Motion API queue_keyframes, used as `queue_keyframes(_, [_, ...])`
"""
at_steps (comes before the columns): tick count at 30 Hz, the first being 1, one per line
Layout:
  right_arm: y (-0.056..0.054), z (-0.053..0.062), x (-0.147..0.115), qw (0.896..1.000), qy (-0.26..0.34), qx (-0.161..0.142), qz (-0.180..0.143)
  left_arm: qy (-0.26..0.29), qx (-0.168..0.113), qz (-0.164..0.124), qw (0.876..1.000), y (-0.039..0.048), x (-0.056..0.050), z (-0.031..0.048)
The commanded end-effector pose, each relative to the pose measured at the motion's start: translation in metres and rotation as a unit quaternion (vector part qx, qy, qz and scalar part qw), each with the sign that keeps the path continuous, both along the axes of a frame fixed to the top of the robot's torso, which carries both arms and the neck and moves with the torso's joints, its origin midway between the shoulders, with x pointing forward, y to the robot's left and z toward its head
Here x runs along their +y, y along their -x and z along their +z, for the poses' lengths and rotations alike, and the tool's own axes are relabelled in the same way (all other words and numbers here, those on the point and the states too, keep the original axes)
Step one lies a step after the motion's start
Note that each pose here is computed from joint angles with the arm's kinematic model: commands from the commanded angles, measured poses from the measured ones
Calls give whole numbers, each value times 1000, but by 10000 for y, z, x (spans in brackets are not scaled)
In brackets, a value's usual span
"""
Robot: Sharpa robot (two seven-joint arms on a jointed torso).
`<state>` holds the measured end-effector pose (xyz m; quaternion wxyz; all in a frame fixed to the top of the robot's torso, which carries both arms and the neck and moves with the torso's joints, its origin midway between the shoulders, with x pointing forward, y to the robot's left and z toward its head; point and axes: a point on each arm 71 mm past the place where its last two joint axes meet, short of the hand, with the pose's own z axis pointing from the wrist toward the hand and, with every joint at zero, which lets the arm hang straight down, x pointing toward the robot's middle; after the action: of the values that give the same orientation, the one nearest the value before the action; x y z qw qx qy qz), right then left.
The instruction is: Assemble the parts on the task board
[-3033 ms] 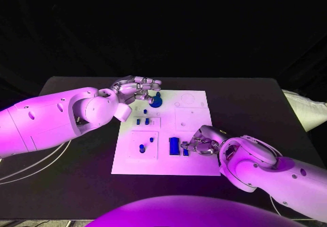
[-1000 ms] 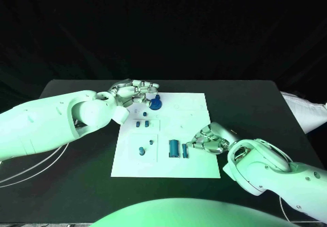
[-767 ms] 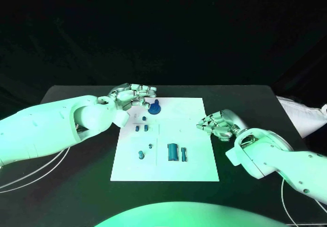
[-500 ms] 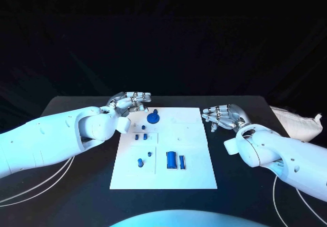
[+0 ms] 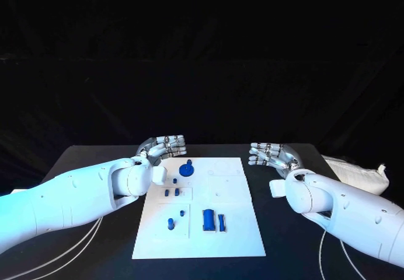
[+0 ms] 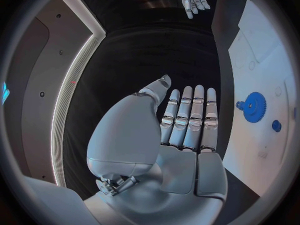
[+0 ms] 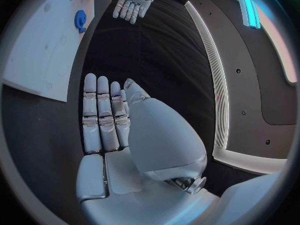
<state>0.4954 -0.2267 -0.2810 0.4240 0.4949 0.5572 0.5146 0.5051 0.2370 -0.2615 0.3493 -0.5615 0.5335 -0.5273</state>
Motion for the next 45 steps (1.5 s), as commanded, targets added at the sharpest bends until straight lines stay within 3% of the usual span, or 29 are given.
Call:
queue_keyframes(1, [-28,8,51,999,-38,-21,25,1,-25,23,999,-24,30,-13])
queue_keyframes(2, [-33,3,57,999,-37,-22,26,0,-26,24,999,-25,34,-22])
queue_keyframes(3, [-26,-18,8,1000,-8,-3,2,-2,-2,8,1000,-6,13,-46])
queue_keyframes(6, [-21,4,21,1000,-8,-5,0,-5,-4,9,1000,3,0,-38])
queue_keyframes(12, [30,156,111,1000,-8,-22,-16,-25,-21,20,999,78,-96,25])
queue_keyframes(18, [175,401,252,998,-2,-44,-44,-62,-60,42,995,238,-274,175])
queue_keyframes(24, [303,538,328,996,6,-54,-64,-88,-95,60,990,378,-402,317])
queue_keyframes(30, [336,568,343,996,9,-56,-68,-97,-109,67,987,431,-444,371])
queue_keyframes(45, [336,568,343,996,9,-56,-68,-97,-109,67,987,433,-446,373])
